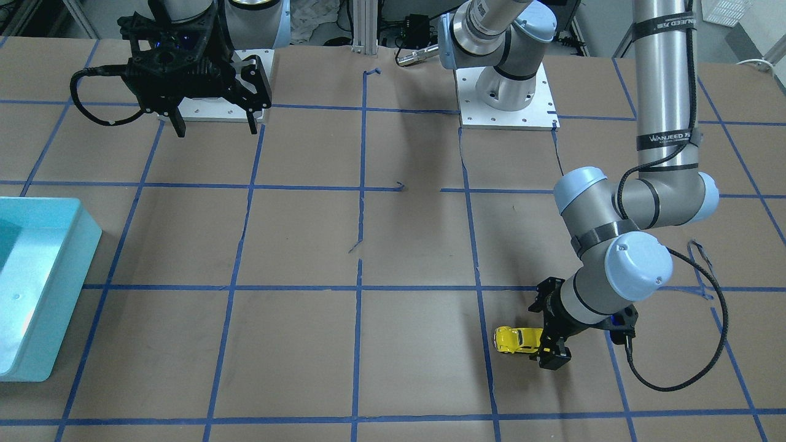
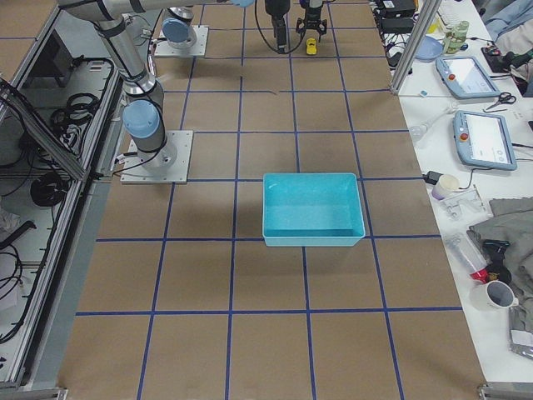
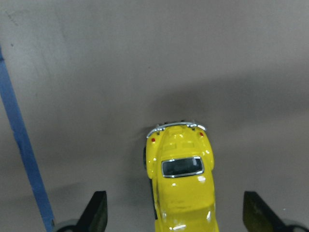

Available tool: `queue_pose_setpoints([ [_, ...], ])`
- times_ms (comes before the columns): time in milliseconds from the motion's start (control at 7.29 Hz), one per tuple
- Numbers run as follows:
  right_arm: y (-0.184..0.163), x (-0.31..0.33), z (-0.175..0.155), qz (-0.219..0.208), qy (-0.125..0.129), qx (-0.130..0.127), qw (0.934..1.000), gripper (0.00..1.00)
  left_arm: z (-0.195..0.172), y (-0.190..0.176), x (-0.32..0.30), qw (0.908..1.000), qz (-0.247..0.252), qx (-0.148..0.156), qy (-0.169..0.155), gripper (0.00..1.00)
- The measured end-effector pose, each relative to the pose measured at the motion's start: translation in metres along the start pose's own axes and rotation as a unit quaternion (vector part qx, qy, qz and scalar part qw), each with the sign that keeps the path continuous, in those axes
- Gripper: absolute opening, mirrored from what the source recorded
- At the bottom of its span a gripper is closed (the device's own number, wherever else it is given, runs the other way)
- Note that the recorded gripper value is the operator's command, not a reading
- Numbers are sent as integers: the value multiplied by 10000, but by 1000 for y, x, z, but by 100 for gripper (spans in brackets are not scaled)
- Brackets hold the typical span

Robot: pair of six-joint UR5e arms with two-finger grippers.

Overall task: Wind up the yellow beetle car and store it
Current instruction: 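Close the left gripper around the yellow car's body, then push the held car forward along the table with the left gripper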

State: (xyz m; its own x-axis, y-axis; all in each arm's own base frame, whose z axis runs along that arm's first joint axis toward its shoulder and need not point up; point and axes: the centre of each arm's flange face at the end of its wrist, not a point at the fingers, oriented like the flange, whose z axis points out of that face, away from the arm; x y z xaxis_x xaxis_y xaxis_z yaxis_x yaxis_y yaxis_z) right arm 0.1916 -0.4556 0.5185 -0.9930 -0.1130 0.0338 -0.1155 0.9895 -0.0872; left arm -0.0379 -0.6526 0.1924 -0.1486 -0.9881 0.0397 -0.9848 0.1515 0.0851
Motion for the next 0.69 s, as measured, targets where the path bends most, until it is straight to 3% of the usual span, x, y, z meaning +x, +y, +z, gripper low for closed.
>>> queue_pose_setpoints([
  [137,0,-1,0,-2,0,0,10000,99,1,0,0,10000,-13,-5,-3,55],
  [274,-1,-1,0,18,-7,17,10000,99,2,0,0,10000,-13,-13,-11,29],
  [411,-3,-1,-2,105,-29,110,9999,97,2,0,0,10000,-10,-12,-16,11],
  [549,-5,-2,-4,299,-52,240,9993,99,2,0,0,10000,10,-14,-14,0],
  [686,-7,-2,-5,548,-65,304,9980,100,2,0,1,10000,44,-26,-9,0],
])
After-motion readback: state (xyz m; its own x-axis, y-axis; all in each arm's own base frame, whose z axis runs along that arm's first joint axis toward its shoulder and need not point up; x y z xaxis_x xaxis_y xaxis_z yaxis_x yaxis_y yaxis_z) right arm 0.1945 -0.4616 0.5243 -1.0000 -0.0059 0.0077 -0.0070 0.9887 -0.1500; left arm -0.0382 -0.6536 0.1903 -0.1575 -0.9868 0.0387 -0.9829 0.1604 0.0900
